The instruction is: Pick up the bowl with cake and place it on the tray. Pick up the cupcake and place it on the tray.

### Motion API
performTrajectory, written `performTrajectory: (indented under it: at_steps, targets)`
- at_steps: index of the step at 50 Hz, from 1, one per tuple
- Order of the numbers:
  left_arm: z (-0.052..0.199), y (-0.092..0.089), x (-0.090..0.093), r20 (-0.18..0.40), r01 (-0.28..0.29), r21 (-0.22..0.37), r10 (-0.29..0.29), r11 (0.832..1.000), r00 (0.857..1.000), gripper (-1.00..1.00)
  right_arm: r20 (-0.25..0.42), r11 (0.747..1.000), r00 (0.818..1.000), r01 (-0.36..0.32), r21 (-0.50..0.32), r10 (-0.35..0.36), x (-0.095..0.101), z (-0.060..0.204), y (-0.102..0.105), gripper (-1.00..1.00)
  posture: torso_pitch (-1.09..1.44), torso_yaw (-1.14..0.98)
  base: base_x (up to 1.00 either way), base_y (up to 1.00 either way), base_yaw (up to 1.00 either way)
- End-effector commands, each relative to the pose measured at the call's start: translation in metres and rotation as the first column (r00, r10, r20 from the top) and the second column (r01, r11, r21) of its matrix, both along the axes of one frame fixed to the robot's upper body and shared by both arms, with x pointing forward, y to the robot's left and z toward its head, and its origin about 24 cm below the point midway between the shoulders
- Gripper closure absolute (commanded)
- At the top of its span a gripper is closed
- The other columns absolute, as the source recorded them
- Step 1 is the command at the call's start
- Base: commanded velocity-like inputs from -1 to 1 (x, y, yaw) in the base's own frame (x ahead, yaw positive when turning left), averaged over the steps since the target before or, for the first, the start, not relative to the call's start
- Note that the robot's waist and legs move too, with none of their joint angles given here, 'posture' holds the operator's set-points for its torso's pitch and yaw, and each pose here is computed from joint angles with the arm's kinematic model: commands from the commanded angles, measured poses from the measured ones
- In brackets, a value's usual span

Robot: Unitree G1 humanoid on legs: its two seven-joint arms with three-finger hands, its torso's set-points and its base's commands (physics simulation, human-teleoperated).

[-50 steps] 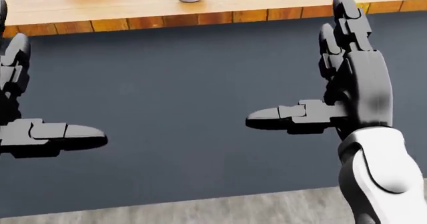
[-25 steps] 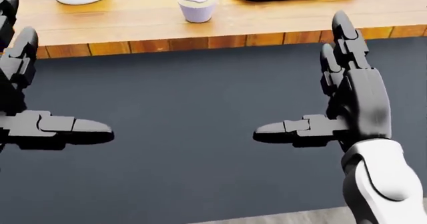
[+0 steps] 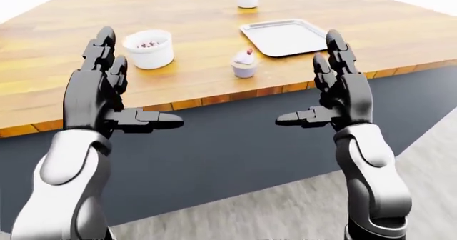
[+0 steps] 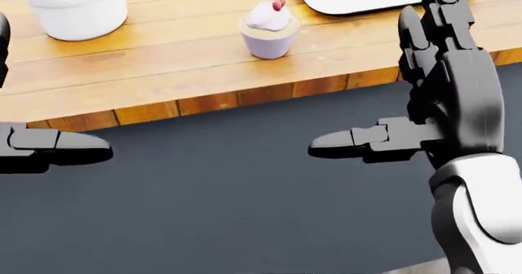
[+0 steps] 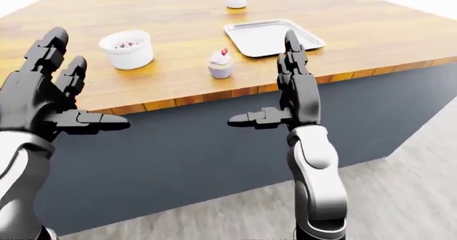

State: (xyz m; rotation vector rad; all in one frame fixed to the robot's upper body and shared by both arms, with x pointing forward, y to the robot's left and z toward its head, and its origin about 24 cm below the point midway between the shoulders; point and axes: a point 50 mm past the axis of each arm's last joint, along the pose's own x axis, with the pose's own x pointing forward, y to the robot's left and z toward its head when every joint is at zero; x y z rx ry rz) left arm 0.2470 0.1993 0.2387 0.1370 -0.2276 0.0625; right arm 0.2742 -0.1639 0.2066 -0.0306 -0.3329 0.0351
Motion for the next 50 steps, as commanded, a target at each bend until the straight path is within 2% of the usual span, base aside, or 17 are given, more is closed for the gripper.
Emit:
performTrajectory:
  at_steps: [1, 16, 27, 40, 50]
  targets:
    - [0.010, 0.000, -0.003, 0.058, -0.002, 0.011, 0.001, 1.000, 0.998, -1.00, 0.050, 1.000, 0.999, -0.010, -0.001, 0.010, -0.002, 0.010, 0.001, -1.00, 0.00, 0.00, 0.00, 0.53, 0.00]
    - [0.017, -0.006, -0.003, 0.069, 0.009, 0.024, -0.011, 1.000, 0.998, -1.00, 0.065, 1.000, 0.998, -0.003, 0.024, 0.001, -0.004, 0.011, -0.004, -1.00, 0.00, 0.00, 0.00, 0.45, 0.00]
    - [0.023, -0.012, 0.005, 0.065, 0.024, 0.051, -0.028, 0.998, 0.997, -1.00, 0.072, 0.999, 0.997, 0.023, 0.046, -0.026, -0.005, 0.016, -0.010, -1.00, 0.00, 0.00, 0.00, 0.00, 0.00]
    - [0.030, -0.016, 0.002, 0.079, 0.037, 0.053, -0.041, 0.998, 0.996, -1.00, 0.089, 0.999, 0.996, 0.002, 0.043, -0.006, -0.010, 0.024, -0.011, -1.00, 0.00, 0.00, 0.09, 0.00, 0.00]
    - [0.038, -0.012, 0.000, 0.090, 0.028, 0.057, -0.033, 0.998, 0.995, -1.00, 0.104, 0.999, 0.995, 0.003, 0.038, -0.006, -0.011, 0.027, -0.012, -1.00, 0.00, 0.00, 0.13, 0.00, 0.00]
